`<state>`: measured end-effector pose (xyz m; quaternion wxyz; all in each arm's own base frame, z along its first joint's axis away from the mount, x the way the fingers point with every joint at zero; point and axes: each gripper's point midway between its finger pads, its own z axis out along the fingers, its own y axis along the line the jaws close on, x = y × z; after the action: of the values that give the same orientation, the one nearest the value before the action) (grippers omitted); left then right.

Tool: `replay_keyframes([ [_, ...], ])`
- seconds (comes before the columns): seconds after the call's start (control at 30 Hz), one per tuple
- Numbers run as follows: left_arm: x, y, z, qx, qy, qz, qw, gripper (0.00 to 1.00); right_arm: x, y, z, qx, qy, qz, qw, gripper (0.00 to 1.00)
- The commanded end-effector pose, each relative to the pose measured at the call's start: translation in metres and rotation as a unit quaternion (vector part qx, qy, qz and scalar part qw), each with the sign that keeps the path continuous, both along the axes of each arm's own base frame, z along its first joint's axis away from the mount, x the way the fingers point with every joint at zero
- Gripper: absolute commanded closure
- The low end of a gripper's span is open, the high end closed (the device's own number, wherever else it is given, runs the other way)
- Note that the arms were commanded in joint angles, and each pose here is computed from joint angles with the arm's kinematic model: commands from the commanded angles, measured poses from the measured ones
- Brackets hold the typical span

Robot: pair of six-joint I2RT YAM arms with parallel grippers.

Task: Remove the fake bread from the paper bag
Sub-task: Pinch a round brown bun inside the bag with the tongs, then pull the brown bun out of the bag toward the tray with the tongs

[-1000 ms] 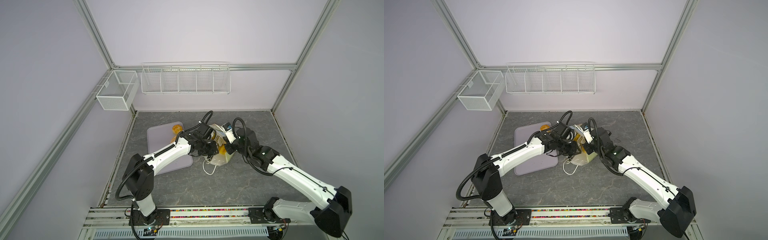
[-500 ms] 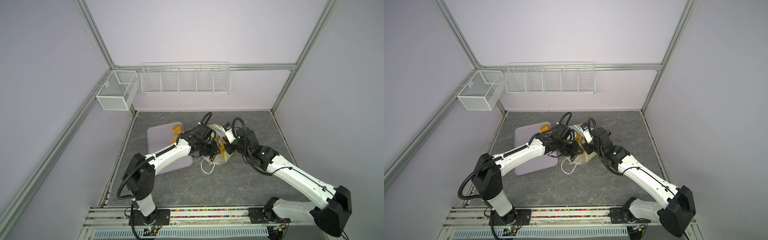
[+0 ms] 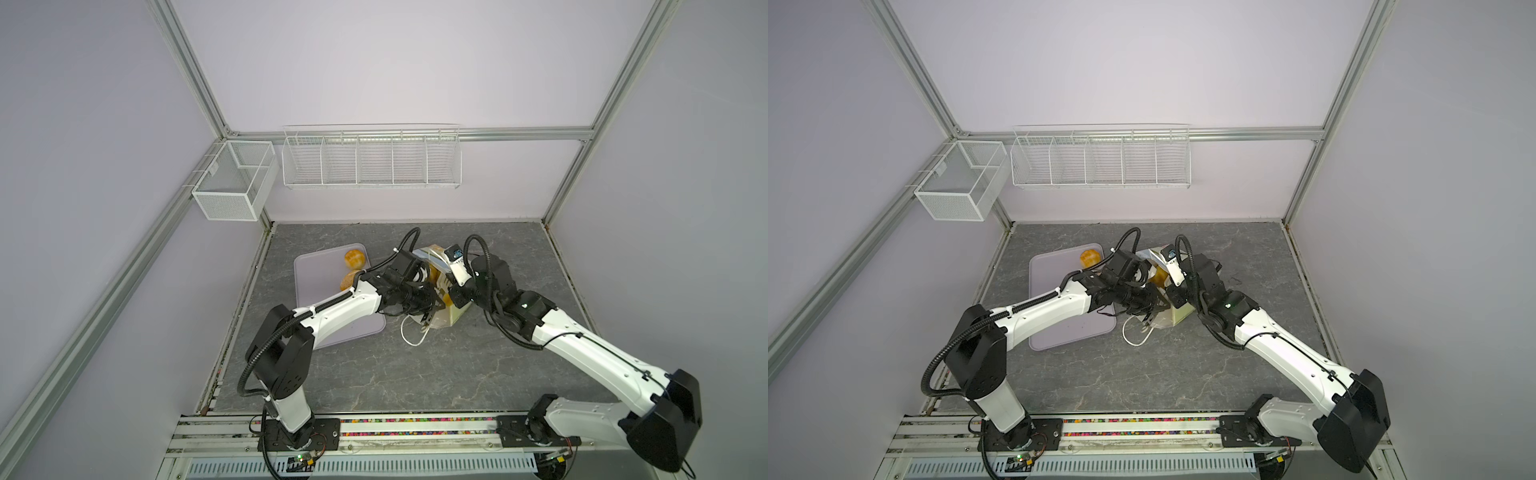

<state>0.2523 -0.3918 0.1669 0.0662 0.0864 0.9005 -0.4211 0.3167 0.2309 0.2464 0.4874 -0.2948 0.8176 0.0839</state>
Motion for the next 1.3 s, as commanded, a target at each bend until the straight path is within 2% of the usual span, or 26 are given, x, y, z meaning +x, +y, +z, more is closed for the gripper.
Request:
replay_keyframes([
  [0.0,-0.004,-0.002,0.063,-0.068,-0.074,-0.024,0.995,0.87,0.006,0.005,0.011,0.009,-0.018,0.003,1.0,0.93],
  [0.17,-0.016,0.025,0.071,-0.033,-0.092,-0.017,0.995,0.93,0.008,0.002,0.01,0.0,-0.022,-0.002,1.0,0.93],
  [0.4,-0.026,0.055,0.053,0.026,-0.095,0.0,0.995,0.95,0.01,-0.002,0.01,-0.01,-0.03,-0.01,0.999,0.93],
  [0.57,-0.028,0.06,0.052,0.032,-0.097,0.003,0.995,0.97,0.01,-0.001,0.012,-0.008,-0.03,-0.011,0.999,0.93],
  [1.0,-0.043,0.097,0.077,0.059,-0.14,0.012,0.988,0.99,0.02,-0.001,0.007,-0.02,-0.019,-0.03,0.999,0.93],
  [1.27,-0.053,0.115,0.074,0.084,-0.141,0.013,0.986,1.0,0.024,0.001,0.01,-0.011,-0.017,-0.038,0.999,0.93],
])
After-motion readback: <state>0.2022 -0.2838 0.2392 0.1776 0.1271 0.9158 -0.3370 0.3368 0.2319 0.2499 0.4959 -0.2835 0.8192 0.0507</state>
